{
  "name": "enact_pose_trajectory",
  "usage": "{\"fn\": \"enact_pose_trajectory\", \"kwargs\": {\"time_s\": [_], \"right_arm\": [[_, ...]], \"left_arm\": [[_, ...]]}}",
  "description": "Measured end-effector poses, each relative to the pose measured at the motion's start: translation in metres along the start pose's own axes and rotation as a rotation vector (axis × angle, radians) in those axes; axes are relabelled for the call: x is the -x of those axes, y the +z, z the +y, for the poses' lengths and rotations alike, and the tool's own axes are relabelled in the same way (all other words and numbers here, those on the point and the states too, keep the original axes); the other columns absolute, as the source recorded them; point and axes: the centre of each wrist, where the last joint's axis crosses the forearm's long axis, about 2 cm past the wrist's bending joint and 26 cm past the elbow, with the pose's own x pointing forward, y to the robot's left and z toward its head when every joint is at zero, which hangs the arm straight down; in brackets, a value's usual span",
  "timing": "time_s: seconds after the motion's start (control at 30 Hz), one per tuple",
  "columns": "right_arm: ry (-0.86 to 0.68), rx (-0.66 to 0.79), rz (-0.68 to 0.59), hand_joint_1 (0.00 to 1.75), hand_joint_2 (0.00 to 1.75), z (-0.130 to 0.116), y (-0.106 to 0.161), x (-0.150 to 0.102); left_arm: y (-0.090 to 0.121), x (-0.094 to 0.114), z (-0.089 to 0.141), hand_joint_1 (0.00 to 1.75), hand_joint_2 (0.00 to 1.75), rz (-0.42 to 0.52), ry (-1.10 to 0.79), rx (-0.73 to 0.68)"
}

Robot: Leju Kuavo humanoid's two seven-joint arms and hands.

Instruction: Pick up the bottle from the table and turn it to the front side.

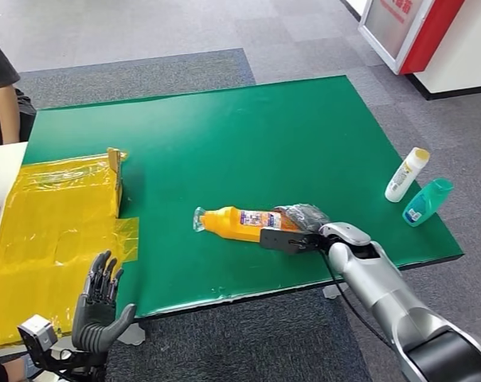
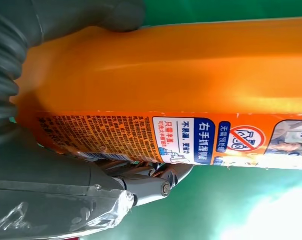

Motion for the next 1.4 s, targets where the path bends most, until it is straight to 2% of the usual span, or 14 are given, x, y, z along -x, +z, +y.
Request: {"fn": "enact_pose_trajectory", "kwargs": {"time_s": [0.13,0.33,0.47,0.57,0.7,0.93,1.27,1.3,1.4], "right_arm": [[-0.096,0.141,-0.114,1.75,1.75,0.008,0.019,-0.022],[-0.3,0.305,-0.294,1.75,1.75,0.018,0.042,-0.07],[-0.441,0.36,-0.415,1.75,1.75,0.029,0.051,-0.103],[-0.499,0.375,-0.466,1.75,1.75,0.037,0.053,-0.117],[-0.528,0.389,-0.523,1.75,1.75,0.044,0.052,-0.129],[-0.519,0.372,-0.572,1.75,1.75,0.071,0.04,-0.151],[-0.404,0.318,-0.58,1.75,1.75,0.09,0.027,-0.166],[-0.401,0.313,-0.58,1.75,1.75,0.092,0.027,-0.167],[-0.396,0.305,-0.581,1.75,1.75,0.094,0.024,-0.168]], "left_arm": [[0.004,-0.001,-0.001,0.0,1.75,0.011,-0.008,-0.002],[0.001,-0.007,-0.006,0.0,1.75,0.036,0.003,-0.004],[-0.006,-0.013,-0.008,0.0,1.75,0.081,0.081,-0.004],[-0.012,-0.016,-0.008,0.0,1.75,0.089,0.121,-0.002],[-0.027,-0.021,-0.01,0.0,1.75,0.076,0.2,0.035],[-0.081,-0.037,-0.009,0.0,1.75,0.004,0.289,0.2],[-0.119,-0.044,-0.02,0.0,1.75,0.045,0.268,0.431],[-0.121,-0.045,-0.019,0.03,1.75,0.051,0.263,0.448],[-0.124,-0.044,-0.017,1.25,1.75,0.069,0.241,0.485]]}}
